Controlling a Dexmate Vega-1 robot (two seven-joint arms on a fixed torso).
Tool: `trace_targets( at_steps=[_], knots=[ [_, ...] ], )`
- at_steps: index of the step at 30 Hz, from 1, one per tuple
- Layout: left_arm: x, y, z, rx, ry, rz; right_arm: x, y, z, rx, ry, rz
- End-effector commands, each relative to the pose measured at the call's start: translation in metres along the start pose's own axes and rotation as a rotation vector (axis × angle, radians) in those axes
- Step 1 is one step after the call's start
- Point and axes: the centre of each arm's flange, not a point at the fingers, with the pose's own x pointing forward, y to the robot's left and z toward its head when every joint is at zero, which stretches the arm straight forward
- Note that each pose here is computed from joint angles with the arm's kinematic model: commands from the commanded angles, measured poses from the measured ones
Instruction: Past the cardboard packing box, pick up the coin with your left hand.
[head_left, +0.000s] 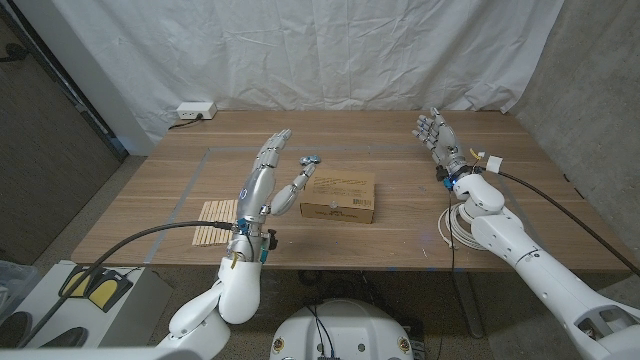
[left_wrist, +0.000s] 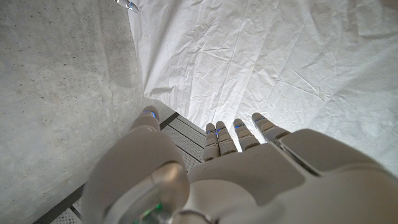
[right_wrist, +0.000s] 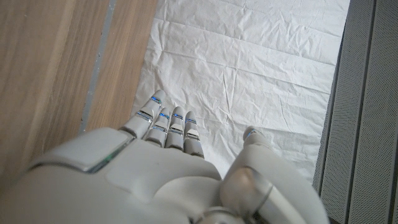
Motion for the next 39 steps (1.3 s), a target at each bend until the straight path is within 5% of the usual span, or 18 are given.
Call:
trace_targets(
  at_steps=[1, 39],
  knots=[
    [-0.004, -0.001, 0.008, 0.087, 0.006, -0.016, -0.001, -0.007, -0.003, 0.006, 0.004, 0.001],
    [-0.013, 0.008, 0.029, 0.319, -0.041, -0.01, 0.001, -0.002, -0.006, 0.033, -0.014, -0.008]
  ],
)
